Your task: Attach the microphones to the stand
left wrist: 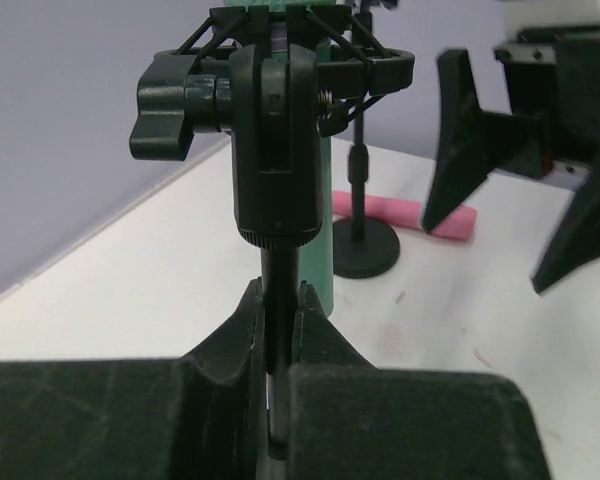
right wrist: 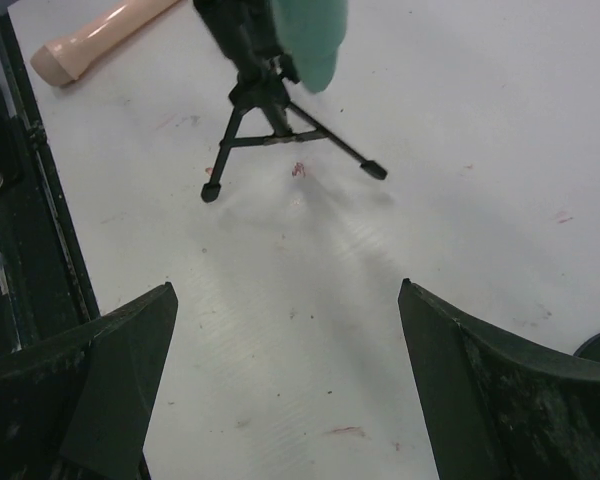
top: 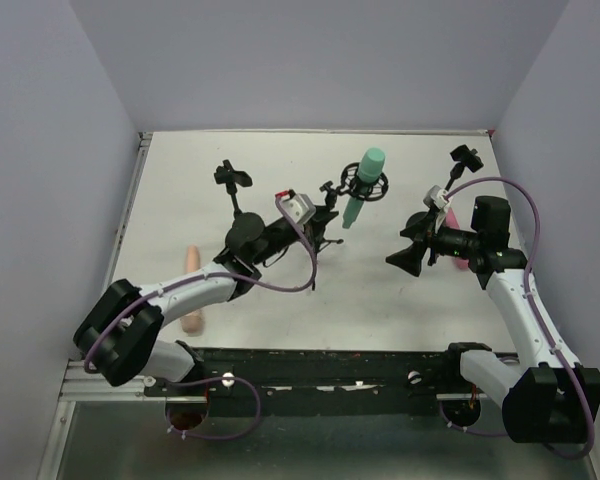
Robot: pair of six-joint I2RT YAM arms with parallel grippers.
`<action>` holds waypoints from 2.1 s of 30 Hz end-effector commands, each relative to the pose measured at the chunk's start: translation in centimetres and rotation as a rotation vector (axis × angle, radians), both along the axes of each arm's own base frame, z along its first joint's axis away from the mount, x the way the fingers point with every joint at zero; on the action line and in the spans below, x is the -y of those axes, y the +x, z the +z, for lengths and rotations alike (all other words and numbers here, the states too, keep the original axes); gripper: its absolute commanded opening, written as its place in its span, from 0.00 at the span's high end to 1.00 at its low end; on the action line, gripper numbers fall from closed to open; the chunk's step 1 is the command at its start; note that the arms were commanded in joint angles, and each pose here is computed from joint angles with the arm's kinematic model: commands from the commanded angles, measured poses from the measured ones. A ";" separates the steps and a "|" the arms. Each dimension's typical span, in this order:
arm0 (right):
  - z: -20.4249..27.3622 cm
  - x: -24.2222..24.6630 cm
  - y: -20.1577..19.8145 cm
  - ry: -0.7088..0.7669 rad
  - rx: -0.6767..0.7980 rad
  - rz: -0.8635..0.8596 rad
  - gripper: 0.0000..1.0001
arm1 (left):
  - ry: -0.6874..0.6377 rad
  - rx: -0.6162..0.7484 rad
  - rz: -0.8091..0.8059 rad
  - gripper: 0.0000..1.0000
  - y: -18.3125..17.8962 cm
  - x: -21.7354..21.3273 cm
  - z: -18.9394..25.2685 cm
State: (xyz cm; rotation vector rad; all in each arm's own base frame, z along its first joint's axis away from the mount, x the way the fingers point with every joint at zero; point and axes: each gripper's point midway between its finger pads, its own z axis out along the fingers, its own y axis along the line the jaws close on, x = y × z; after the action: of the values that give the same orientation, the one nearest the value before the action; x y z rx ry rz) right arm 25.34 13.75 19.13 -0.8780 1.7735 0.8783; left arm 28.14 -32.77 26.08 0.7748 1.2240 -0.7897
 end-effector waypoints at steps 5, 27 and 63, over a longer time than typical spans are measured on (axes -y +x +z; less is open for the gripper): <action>-0.3 0.1 -0.1 -0.004 -0.015 0.003 0.00 | -0.176 0.165 -0.039 1.00 8.8 1.3 10.0; -0.9 -0.5 -0.2 -0.017 -0.038 0.030 0.00 | -0.182 0.087 0.039 1.00 23.5 4.6 6.0; -1.0 -0.1 -0.1 -0.042 -0.016 0.010 0.00 | -0.140 -0.027 -0.019 0.23 14.9 1.2 4.3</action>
State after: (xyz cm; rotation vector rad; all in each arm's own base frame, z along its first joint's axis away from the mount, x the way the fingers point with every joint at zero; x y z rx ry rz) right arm 25.18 14.00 17.79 -0.8913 1.8198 0.8941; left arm 46.10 -34.17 28.88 0.6200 1.2023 -0.8353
